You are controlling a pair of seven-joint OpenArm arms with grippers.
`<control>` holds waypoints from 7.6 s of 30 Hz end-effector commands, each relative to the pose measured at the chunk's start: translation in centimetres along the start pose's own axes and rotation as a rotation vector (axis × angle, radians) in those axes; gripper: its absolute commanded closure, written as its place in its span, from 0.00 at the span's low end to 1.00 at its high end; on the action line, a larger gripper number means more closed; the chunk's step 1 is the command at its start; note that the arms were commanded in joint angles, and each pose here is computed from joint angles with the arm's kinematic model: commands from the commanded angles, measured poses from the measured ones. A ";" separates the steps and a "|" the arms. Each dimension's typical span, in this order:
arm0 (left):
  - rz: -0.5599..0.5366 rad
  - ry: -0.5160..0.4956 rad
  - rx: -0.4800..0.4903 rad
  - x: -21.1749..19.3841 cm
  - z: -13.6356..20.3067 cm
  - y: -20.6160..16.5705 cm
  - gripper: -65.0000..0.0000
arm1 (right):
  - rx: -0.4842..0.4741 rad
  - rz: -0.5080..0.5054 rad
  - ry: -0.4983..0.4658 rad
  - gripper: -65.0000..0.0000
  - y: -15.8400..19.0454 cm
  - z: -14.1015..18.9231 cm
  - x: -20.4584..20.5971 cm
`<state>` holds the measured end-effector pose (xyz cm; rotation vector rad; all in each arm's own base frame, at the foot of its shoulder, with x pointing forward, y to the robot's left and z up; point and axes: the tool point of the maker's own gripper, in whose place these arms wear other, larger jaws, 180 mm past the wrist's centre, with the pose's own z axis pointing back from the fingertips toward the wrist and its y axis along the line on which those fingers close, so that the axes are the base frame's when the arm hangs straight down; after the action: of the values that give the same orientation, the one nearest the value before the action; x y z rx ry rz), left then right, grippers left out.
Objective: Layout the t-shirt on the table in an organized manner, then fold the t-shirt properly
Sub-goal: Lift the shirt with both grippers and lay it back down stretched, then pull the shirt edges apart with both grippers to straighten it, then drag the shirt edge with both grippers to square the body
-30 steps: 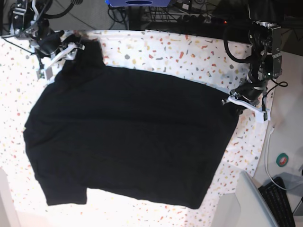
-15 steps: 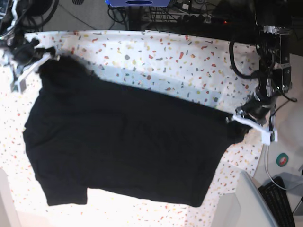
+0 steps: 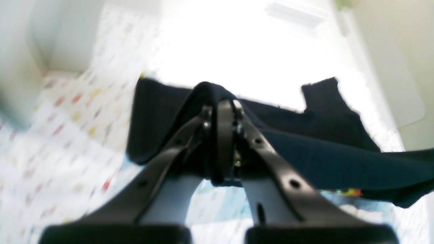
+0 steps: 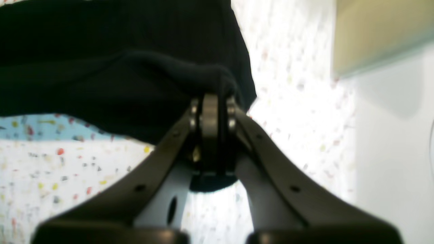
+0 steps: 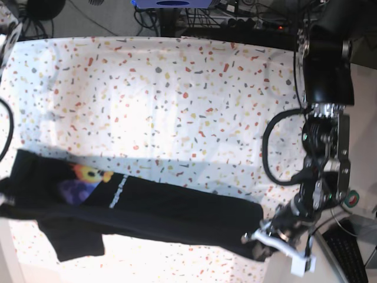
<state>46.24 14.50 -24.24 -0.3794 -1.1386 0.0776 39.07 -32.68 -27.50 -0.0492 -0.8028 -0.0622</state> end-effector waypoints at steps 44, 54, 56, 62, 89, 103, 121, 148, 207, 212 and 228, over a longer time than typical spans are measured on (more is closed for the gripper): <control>0.007 0.218 0.255 -18.7 6.9 8.0 1.00 | 0.028 -0.226 0.408 0.73 2.1 0.5 -25.6; -0.014 0.271 0.312 -20.3 8.4 10.9 1.00 | 0.031 -0.119 0.152 0.60 4.7 4.0 -20.2; -0.030 0.279 0.313 -20.3 8.5 11.2 1.00 | 0.020 -0.151 0.114 0.74 2.9 1.3 -18.9; -0.027 0.290 0.323 -20.8 8.9 11.6 1.00 | 0.009 -0.308 0.262 1.00 -0.2 -4.3 -21.3; -0.102 0.271 0.393 -19.3 9.7 16.2 1.00 | -0.025 -0.131 0.393 1.00 0.0 -6.0 -26.1; -0.108 0.251 0.376 -18.6 9.4 15.4 1.00 | -0.027 -0.100 0.309 0.68 4.5 4.0 -24.3; -0.105 0.265 0.376 -19.3 9.6 15.4 1.00 | 0.146 -0.117 0.409 0.47 9.6 3.6 -30.5; -0.154 0.229 0.359 -17.7 15.5 12.7 1.00 | 0.155 0.024 0.342 1.00 10.7 8.5 -27.7; 0.422 0.306 0.489 -18.9 6.9 18.3 1.00 | 0.293 0.113 0.179 1.00 12.3 -9.4 -9.7; 0.423 0.307 0.488 -18.9 6.8 18.3 1.00 | 0.293 0.106 0.179 1.00 12.2 -9.7 -9.8; 0.382 0.350 0.545 -20.6 12.3 18.9 1.00 | 0.276 0.119 0.222 1.00 11.2 -9.4 -11.8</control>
<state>27.98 29.33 -45.25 -0.1193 -0.6083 0.6288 37.24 -20.69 -44.27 0.1871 -0.5326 0.1526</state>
